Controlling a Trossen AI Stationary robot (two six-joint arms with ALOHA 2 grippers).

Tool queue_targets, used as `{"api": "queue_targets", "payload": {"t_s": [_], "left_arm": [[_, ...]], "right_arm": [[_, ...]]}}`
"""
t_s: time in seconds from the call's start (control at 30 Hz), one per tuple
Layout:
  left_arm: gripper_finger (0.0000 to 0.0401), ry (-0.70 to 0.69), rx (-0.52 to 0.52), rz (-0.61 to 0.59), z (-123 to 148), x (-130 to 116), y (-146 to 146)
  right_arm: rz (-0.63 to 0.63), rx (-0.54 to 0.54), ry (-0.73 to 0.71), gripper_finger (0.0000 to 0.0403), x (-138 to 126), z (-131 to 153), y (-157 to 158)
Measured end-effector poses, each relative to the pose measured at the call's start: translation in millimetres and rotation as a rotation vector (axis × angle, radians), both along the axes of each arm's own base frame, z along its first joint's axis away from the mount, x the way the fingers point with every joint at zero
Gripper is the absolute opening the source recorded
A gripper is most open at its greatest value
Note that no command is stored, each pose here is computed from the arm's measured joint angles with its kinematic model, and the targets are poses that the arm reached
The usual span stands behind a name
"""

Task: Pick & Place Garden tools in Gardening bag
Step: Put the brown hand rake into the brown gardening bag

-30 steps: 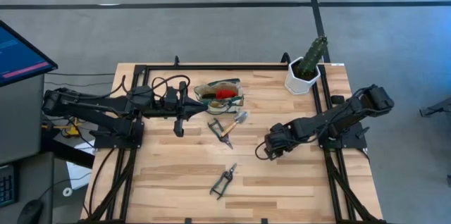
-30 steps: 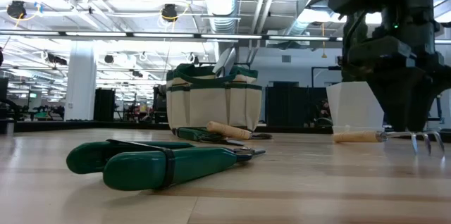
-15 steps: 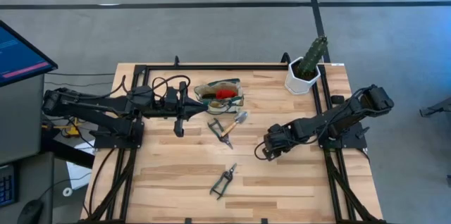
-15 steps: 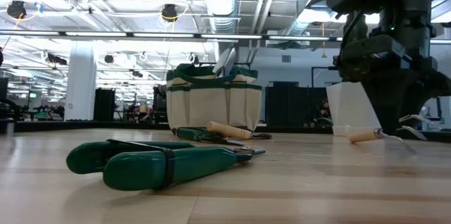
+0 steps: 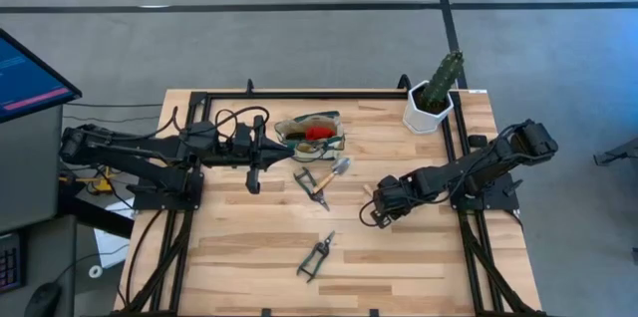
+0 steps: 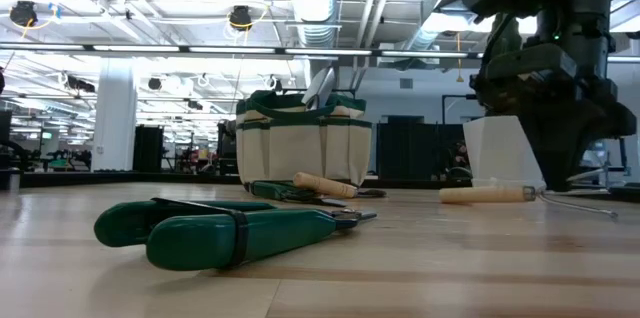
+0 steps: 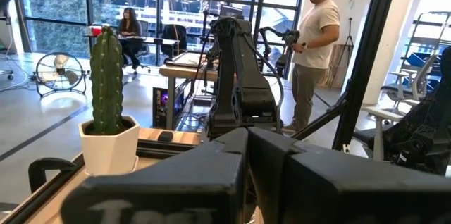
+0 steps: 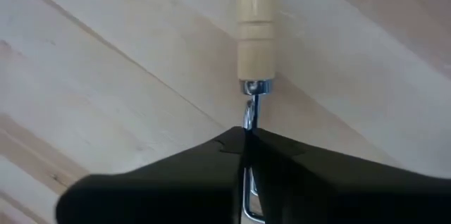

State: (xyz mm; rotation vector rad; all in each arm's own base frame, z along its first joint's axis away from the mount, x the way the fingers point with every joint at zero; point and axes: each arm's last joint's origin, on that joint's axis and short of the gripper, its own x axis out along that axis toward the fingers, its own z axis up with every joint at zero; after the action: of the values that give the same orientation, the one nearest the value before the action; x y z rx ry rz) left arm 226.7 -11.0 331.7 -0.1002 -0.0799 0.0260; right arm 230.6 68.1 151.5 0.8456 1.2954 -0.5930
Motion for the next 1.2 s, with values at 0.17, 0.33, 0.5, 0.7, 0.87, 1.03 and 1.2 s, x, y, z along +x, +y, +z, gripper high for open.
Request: {"api": "queue_targets", "payload": {"t_s": [0.17,0.33,0.5,0.7,0.87,1.03,1.2], "left_arm": [[0.0002,0.003,0.0,0.0,0,0,0],[0.0002,0.007,0.0,0.0,-1,0,0],[0.0002,0.007,0.0,0.0,-1,0,0],[0.0002,0.006,0.0,0.0,-1,0,0],[0.0002,0.006,0.0,0.0,-1,0,0],[0.0002,0.006,-0.018,-0.001,-1,0,0],[0.0002,0.006,-0.024,-0.002,-1,0,0]], "right_arm": [[0.012,0.001,0.0,0.0004,0,0,0],[0.029,-0.003,-0.004,0.0002,0,1,0],[0.069,-0.013,0.002,0.0001,2,6,1],[0.084,-0.036,-0.006,0.0001,4,10,1],[0.086,-0.041,-0.007,0.0001,4,10,1],[0.093,-0.076,-0.043,0.0,3,16,-1],[0.078,-0.134,-0.132,0.0,-3,33,-5]]}}
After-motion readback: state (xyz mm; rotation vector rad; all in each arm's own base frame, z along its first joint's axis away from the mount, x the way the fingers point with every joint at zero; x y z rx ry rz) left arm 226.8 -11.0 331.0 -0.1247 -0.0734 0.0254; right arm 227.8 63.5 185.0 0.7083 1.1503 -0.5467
